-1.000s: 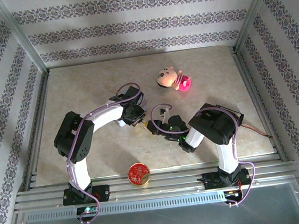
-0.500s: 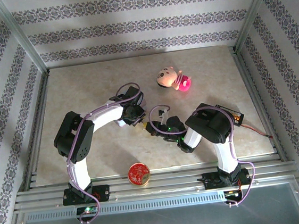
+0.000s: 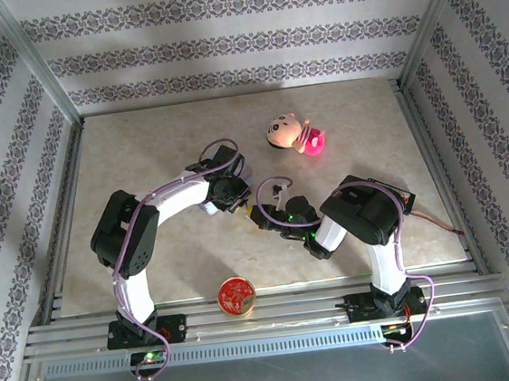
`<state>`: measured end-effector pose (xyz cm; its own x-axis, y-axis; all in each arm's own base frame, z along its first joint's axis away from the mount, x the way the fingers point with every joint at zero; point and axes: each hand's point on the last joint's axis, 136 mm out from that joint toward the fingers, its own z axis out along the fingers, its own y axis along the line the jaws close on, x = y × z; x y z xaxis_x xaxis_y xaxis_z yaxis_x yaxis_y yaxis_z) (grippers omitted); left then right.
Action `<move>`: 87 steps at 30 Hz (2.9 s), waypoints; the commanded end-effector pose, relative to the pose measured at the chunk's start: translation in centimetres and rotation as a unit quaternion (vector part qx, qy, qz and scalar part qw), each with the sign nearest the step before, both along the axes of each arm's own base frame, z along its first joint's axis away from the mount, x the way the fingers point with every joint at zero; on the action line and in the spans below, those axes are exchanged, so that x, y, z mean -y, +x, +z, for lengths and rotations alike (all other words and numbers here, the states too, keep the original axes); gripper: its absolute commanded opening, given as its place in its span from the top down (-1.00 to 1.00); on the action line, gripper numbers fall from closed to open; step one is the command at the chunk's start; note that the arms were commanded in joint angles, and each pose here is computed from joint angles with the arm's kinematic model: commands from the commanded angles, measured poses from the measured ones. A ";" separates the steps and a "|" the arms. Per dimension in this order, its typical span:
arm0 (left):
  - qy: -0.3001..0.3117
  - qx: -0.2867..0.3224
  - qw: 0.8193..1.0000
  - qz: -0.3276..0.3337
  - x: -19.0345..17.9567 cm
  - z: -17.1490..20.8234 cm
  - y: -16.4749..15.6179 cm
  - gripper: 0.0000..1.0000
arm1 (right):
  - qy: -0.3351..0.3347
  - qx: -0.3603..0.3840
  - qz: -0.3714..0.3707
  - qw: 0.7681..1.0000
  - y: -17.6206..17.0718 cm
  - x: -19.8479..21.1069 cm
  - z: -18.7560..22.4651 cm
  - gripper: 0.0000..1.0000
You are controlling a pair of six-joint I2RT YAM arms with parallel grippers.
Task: Unlock a padlock with a key
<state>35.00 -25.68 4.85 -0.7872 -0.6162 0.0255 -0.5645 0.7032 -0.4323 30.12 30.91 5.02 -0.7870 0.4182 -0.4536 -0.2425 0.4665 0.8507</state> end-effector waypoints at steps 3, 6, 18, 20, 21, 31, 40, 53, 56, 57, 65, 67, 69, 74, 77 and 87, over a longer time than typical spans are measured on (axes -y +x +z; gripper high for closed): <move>-0.013 -0.056 0.998 -0.028 0.5 0.1 -3.6 0.60 | 0.043 0.040 -0.034 0.998 2.3 1.8 3.8 1.00; -0.008 -0.055 0.998 -0.029 0.3 0.1 -3.5 0.60 | 0.055 0.023 -0.013 0.998 2.2 2.1 3.7 1.00; -0.008 -0.052 0.998 -0.018 0.4 0.2 -3.1 0.60 | 0.051 -0.003 0.021 0.998 0.4 2.3 2.4 1.00; -0.011 -0.053 0.998 -0.011 0.4 0.1 -3.0 0.59 | 0.046 -0.006 0.024 0.999 -0.1 2.2 2.0 1.00; -0.014 -0.053 0.998 -0.007 0.4 0.0 -3.0 0.59 | 0.043 -0.006 0.026 0.999 -0.4 2.1 1.9 1.00; -0.020 -0.057 0.998 0.006 0.5 0.1 -3.1 0.58 | 0.026 0.016 0.014 0.999 -1.4 0.9 2.0 1.00; -0.027 -0.058 0.998 0.016 0.5 0.8 -3.3 0.59 | 0.015 0.043 -0.014 0.999 -1.0 1.3 2.8 1.00; -0.028 -0.068 0.997 0.020 0.6 0.4 -3.3 0.59 | 0.021 0.055 -0.015 0.998 -0.9 1.4 3.8 1.00; -0.028 -0.067 0.997 0.025 0.6 0.4 -3.3 0.58 | 0.018 0.054 -0.022 0.998 -0.9 1.8 3.7 1.00; -0.029 -0.067 0.997 0.026 0.6 0.5 -3.2 0.58 | 0.017 0.054 -0.024 0.998 -0.9 1.9 3.6 1.00; -0.045 -0.067 0.996 0.045 1.1 0.8 -2.7 0.58 | 0.012 0.048 -0.042 0.998 -0.6 2.4 3.2 1.00; -0.046 -0.067 0.995 0.048 1.2 0.9 -2.7 0.59 | 0.013 0.049 -0.045 0.998 -0.5 2.5 3.3 1.00; -0.046 -0.067 0.995 0.051 1.2 0.9 -2.6 0.58 | 0.014 0.053 -0.049 0.997 -0.4 2.5 3.6 1.00; -0.050 -0.072 0.995 0.053 1.4 0.7 -2.6 0.59 | 0.015 0.056 -0.055 0.997 -0.2 2.6 3.8 1.00; -0.051 -0.074 0.995 0.054 1.4 0.5 -2.5 0.58 | 0.018 0.055 -0.050 0.997 -0.2 2.4 3.8 1.00; -0.051 -0.078 0.994 0.056 1.6 0.2 -2.5 0.59 | 0.021 0.055 -0.040 0.997 -0.6 2.1 4.0 1.00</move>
